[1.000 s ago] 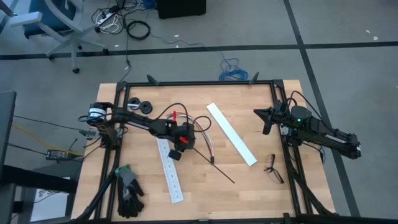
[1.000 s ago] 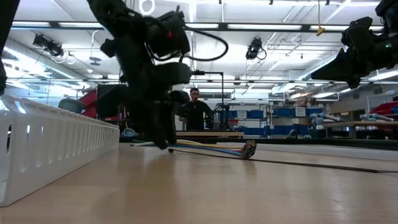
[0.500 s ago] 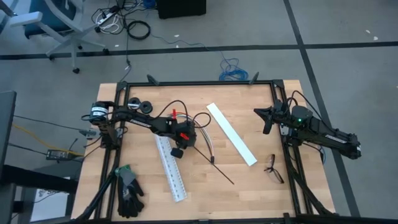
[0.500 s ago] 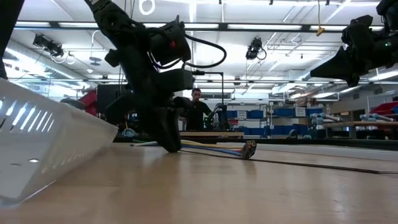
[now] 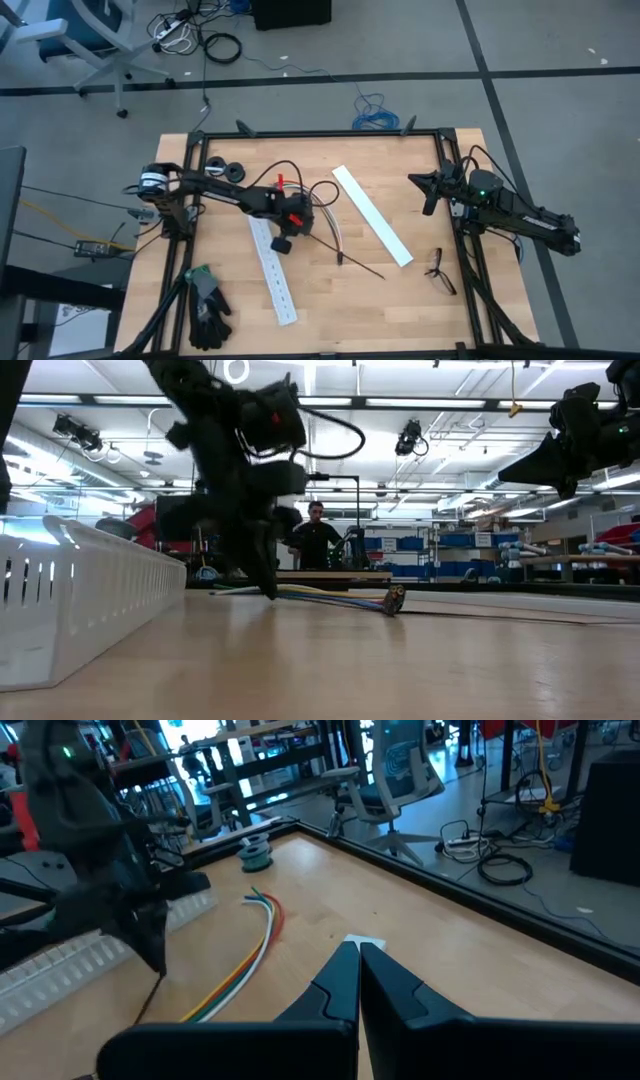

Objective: Ziptie cables
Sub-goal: Wrap the cables together using the black zip tie

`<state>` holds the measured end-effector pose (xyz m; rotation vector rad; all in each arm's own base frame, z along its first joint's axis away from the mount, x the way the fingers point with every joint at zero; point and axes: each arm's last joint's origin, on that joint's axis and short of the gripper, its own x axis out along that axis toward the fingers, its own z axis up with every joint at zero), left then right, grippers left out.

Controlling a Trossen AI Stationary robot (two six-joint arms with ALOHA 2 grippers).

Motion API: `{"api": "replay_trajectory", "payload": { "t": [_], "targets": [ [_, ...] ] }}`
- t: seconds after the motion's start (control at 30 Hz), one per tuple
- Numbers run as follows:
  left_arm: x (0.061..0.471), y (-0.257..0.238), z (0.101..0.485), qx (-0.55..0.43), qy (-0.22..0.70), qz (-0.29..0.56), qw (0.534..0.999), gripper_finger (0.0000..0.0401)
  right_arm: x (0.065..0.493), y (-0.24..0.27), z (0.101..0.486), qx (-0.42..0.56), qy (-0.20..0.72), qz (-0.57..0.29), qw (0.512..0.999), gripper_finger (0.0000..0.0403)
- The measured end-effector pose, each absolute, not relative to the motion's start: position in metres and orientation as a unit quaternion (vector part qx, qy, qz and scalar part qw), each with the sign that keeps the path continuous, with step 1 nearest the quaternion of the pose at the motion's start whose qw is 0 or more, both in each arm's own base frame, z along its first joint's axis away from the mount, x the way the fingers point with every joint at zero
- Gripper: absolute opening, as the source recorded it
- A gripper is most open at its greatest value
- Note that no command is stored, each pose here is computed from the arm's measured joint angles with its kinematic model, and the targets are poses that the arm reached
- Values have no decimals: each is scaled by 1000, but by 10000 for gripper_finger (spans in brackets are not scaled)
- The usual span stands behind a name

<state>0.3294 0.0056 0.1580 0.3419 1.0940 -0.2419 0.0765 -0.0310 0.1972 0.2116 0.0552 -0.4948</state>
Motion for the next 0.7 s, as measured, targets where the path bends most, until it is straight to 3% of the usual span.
{"api": "replay_trajectory", "payload": {
  "t": [0.33, 0.7],
  "targets": [
    [325, -9, 196, 180, 519, -101, 829, 1, 77, -31, 197, 104, 26, -244, 964, 4],
    [337, -9, 170, 180, 518, -104, 829, 58, 77, -31, 198, 104, 22, -244, 964, 4]
  ]
}}
